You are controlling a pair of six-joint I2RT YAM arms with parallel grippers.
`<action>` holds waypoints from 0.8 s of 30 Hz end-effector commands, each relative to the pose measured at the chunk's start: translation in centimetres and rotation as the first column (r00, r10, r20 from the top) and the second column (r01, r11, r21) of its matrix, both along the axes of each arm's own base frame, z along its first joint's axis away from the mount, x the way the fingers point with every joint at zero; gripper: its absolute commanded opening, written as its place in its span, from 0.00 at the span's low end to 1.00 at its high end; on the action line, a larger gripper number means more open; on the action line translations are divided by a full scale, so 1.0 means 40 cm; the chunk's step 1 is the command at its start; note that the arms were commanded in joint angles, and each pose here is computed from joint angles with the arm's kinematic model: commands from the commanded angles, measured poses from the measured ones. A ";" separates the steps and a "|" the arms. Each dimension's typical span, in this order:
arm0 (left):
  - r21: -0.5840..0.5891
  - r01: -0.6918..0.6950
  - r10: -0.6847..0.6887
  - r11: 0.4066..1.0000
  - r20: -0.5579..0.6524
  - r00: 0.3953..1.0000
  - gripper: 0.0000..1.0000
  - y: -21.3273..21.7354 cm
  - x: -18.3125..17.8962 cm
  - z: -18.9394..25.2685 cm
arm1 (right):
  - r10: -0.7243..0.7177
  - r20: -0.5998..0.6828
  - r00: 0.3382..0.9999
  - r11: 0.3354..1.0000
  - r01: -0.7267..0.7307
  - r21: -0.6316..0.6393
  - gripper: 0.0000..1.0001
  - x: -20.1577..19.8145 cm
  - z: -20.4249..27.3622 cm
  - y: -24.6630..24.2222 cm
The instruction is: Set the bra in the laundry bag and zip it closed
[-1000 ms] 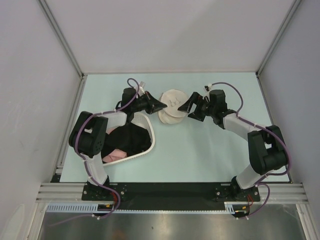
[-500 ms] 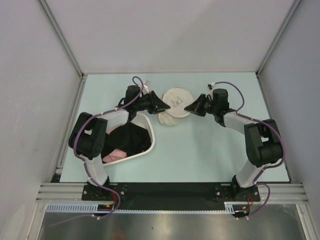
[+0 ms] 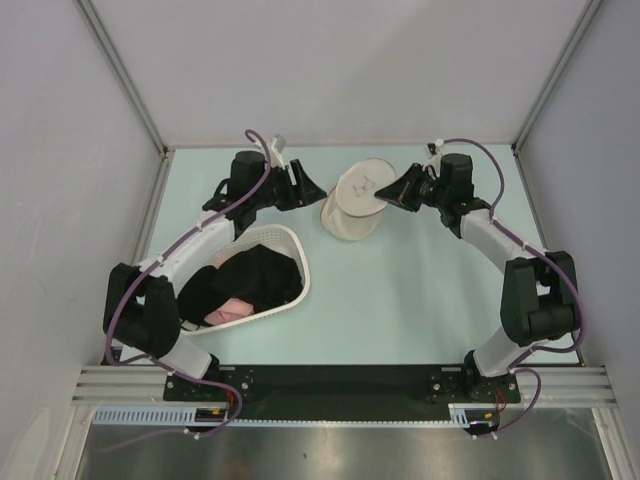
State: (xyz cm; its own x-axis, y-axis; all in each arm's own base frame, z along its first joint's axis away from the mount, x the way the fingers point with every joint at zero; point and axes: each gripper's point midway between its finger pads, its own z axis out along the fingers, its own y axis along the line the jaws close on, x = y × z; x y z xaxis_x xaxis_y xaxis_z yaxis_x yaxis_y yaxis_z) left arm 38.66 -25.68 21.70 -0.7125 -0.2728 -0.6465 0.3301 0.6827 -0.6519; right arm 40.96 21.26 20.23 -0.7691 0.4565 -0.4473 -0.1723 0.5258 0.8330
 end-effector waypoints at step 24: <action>-0.180 -0.237 0.251 0.955 0.061 0.966 0.69 0.215 -0.038 0.113 | 0.243 0.176 0.954 0.912 -0.286 0.293 0.00 -0.035 0.331 0.098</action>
State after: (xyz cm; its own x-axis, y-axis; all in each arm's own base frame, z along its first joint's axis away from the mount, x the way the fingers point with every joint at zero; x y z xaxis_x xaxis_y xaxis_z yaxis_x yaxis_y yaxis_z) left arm 36.96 -18.05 23.44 -0.6223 -0.4880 -0.6121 0.1917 0.6632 -0.7235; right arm 40.52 24.33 33.22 -0.7964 0.4399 -0.4149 -0.3468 0.2297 0.9094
